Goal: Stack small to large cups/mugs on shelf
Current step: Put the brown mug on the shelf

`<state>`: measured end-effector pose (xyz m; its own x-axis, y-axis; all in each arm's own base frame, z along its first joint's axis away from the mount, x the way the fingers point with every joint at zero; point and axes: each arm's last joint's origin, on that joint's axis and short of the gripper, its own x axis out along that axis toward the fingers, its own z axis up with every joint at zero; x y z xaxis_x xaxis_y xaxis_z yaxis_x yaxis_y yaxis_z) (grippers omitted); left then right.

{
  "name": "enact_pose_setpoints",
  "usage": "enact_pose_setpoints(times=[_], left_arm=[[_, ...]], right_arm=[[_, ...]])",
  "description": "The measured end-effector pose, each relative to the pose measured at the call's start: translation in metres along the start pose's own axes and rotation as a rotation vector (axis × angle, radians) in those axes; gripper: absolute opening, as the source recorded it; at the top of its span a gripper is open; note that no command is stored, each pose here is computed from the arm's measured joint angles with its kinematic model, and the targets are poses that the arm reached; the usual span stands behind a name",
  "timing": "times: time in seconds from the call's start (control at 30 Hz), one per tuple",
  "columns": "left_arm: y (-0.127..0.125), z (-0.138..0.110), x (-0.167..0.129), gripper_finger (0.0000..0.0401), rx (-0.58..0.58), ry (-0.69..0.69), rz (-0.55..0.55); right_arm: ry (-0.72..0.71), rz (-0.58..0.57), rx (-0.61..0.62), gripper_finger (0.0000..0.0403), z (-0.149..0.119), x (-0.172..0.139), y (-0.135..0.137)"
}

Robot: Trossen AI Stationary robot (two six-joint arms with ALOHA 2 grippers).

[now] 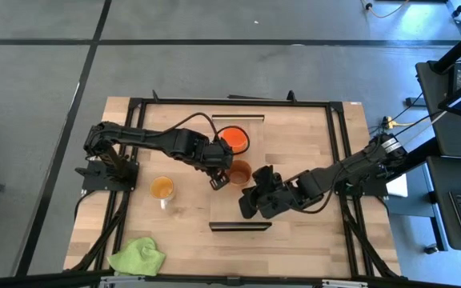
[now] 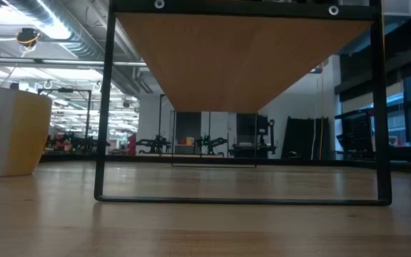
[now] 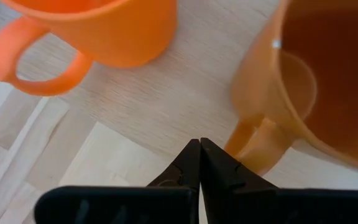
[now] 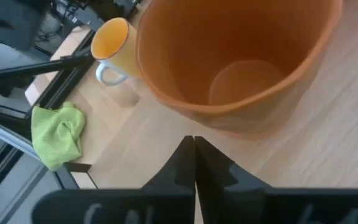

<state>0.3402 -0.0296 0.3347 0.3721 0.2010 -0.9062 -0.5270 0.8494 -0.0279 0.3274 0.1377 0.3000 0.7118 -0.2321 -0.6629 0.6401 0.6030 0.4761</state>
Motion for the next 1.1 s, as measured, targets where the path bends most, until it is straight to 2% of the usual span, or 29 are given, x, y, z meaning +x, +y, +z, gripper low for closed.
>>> enact_pose_setpoints(times=[0.3,0.53,0.7,0.93,1.1], left_arm=[[-0.005,-0.004,-0.002,0.0000,0.020,0.003,-0.005],[0.005,-0.007,-0.006,0.0000,0.029,0.028,0.060],[0.017,-0.009,-0.033,0.0000,-0.024,-0.060,0.049],[0.027,-0.022,-0.072,0.0000,-0.102,-0.182,0.032],[0.023,-0.030,-0.077,0.0000,-0.104,-0.196,0.046]], right_arm=[[0.009,-0.005,-0.016,0.0000,0.005,0.003,-0.002],[0.019,0.021,-0.028,0.0000,0.005,0.003,0.000],[0.019,0.039,-0.039,0.0000,0.007,0.004,0.002],[0.063,-0.030,-0.081,0.0000,0.004,0.004,-0.006],[0.073,-0.046,-0.090,0.0000,0.004,0.004,-0.008]])
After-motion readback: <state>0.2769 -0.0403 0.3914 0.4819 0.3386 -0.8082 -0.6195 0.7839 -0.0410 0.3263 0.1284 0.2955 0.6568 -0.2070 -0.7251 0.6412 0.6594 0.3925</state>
